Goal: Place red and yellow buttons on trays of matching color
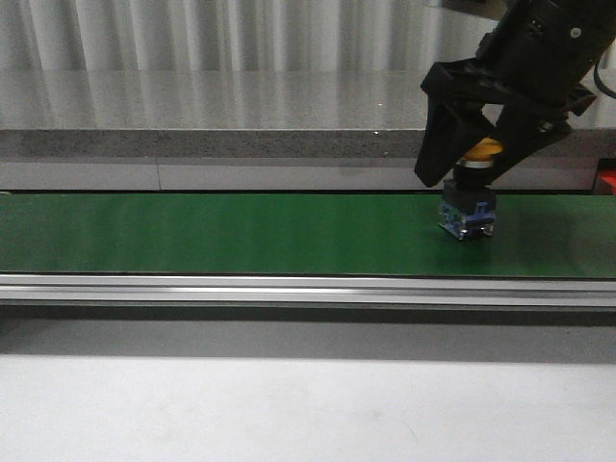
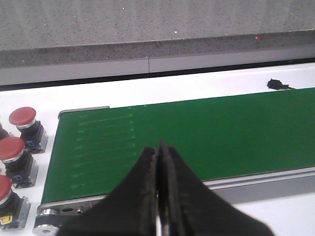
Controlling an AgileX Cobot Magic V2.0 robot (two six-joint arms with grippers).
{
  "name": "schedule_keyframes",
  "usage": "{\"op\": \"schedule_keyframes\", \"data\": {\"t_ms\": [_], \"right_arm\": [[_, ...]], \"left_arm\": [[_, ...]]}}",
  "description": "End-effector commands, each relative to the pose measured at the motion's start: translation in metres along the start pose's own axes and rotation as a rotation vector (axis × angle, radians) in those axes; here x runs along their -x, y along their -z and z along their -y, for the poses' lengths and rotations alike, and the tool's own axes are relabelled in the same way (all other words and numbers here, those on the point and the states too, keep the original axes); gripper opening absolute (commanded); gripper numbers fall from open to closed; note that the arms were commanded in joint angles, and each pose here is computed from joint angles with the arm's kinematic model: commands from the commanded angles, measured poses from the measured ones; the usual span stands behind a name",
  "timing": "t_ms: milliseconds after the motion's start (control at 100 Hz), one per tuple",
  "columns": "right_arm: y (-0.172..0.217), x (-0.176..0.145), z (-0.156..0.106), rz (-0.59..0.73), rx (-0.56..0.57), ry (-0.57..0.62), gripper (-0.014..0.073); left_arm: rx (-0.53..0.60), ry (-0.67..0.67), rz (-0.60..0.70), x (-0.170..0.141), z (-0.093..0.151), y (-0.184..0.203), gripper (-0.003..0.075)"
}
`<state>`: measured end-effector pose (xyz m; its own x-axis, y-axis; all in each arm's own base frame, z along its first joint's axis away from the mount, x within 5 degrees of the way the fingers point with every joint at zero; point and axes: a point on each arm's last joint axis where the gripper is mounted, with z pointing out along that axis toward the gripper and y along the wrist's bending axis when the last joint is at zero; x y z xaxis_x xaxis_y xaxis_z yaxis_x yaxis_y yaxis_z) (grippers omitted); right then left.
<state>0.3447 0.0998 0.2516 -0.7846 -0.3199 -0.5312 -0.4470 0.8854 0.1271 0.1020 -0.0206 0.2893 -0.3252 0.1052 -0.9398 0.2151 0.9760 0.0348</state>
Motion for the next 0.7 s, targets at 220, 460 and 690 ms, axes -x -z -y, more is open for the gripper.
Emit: {"op": "schedule_keyframes", "data": {"t_ms": [220,460,690], "right_arm": [[0.036,0.012,-0.003,0.073,0.002,-0.037,-0.0046],[0.11,-0.008,0.043,0.126,-0.216,-0.209,-0.0046],[0.168,-0.059,0.112,0.257,-0.46,-0.537,-0.0046]], "left_arm": [[-0.004,0.008,0.097,0.015,0.0,0.003,-0.002],[-0.004,0.008,0.097,0.015,0.0,0.003,-0.002],[-0.004,0.008,0.097,0.015,0.0,0.003,-0.002]]}}
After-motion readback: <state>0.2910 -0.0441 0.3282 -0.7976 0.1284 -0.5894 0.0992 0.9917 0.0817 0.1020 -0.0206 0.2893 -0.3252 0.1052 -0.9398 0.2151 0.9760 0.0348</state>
